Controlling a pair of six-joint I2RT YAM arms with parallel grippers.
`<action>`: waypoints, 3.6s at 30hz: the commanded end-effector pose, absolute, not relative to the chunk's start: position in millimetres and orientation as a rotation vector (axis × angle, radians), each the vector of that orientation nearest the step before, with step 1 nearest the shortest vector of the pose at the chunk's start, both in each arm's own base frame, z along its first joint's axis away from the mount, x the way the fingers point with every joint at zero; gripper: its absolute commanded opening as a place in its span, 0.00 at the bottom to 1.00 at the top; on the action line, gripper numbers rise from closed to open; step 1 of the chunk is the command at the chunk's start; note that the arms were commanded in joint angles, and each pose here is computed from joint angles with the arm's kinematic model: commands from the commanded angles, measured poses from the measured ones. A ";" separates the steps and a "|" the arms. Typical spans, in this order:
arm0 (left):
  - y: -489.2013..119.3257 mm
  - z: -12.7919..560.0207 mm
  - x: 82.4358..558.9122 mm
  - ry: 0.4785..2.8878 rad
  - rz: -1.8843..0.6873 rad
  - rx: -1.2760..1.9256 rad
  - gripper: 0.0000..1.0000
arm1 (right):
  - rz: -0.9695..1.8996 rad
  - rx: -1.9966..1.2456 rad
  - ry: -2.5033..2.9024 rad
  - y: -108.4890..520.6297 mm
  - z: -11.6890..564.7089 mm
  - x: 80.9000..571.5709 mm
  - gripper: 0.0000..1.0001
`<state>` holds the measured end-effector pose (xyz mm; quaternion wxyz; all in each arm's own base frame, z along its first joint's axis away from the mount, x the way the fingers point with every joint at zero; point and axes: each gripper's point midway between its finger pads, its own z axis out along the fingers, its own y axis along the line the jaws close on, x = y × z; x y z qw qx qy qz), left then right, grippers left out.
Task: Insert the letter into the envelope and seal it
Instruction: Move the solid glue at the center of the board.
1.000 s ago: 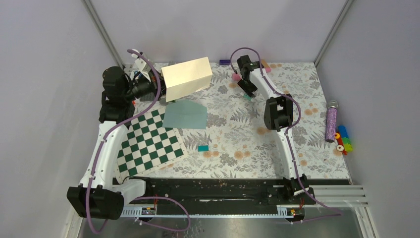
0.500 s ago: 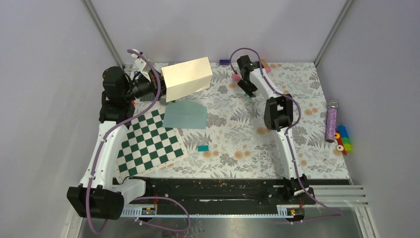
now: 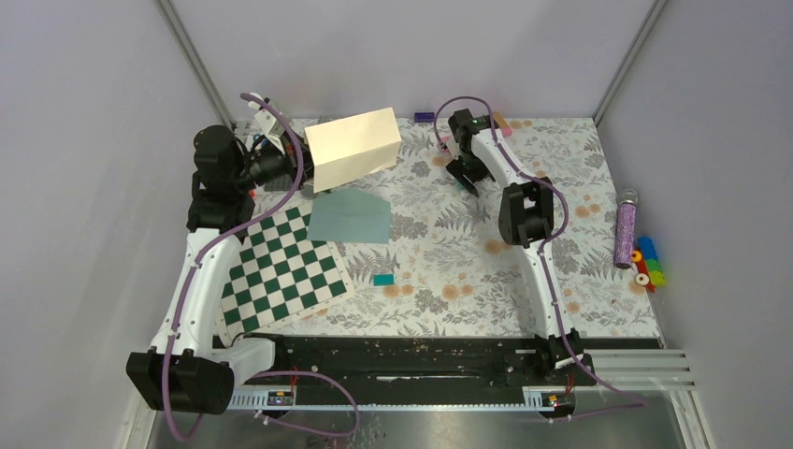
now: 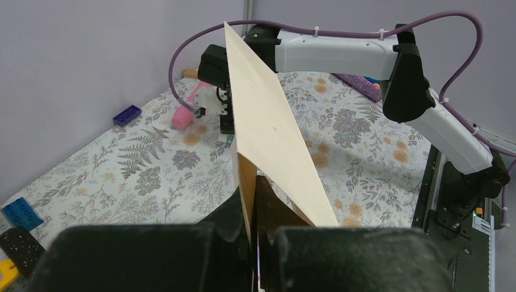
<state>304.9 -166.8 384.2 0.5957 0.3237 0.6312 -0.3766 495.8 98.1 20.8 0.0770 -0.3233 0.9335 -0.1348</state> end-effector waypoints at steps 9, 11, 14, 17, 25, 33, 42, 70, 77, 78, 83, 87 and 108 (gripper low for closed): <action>-167.5 401.0 295.7 1.388 -0.861 0.791 0.00 | -0.455 -0.882 2.726 94.3 60.4 506.1 0.72; -167.6 400.9 295.8 1.389 -0.863 0.790 0.00 | -0.456 -0.877 2.720 94.7 61.8 507.1 0.72; -167.8 401.4 295.8 1.388 -0.864 0.792 0.00 | -0.456 -0.875 2.716 94.9 63.0 507.6 0.72; -168.0 401.3 295.9 1.388 -0.865 0.793 0.00 | -0.444 -0.873 2.707 96.3 67.8 507.9 0.72; -168.0 400.5 296.9 1.390 -0.867 0.792 0.00 | -0.402 -0.833 2.650 102.4 88.6 514.4 0.72; -168.4 401.4 295.7 1.388 -0.871 0.794 0.00 | -0.371 -0.796 2.611 107.6 103.0 518.9 0.72; -168.7 401.6 295.1 1.386 -0.873 0.797 0.00 | -0.376 -0.786 2.607 107.3 102.3 521.5 0.72; -163.9 394.2 293.2 1.415 -0.821 0.810 0.00 | 0.133 -0.629 2.809 111.6 27.1 516.0 0.75; -158.7 397.1 295.6 1.432 -0.786 0.827 0.00 | 0.139 -0.683 2.801 111.3 23.9 517.0 0.35; -158.0 396.6 296.1 1.437 -0.785 0.827 0.00 | 0.131 -0.688 2.797 110.4 23.9 517.9 0.27; -154.5 394.2 299.4 1.450 -0.776 0.818 0.00 | 0.115 -0.755 2.794 114.3 38.0 507.2 0.03; -147.1 402.5 294.7 1.438 -0.774 0.776 0.00 | 0.393 -0.863 2.727 188.4 97.4 445.1 0.03; -126.6 444.8 270.1 1.356 -0.746 0.687 0.00 | 0.938 -1.166 2.707 426.2 97.3 234.9 0.06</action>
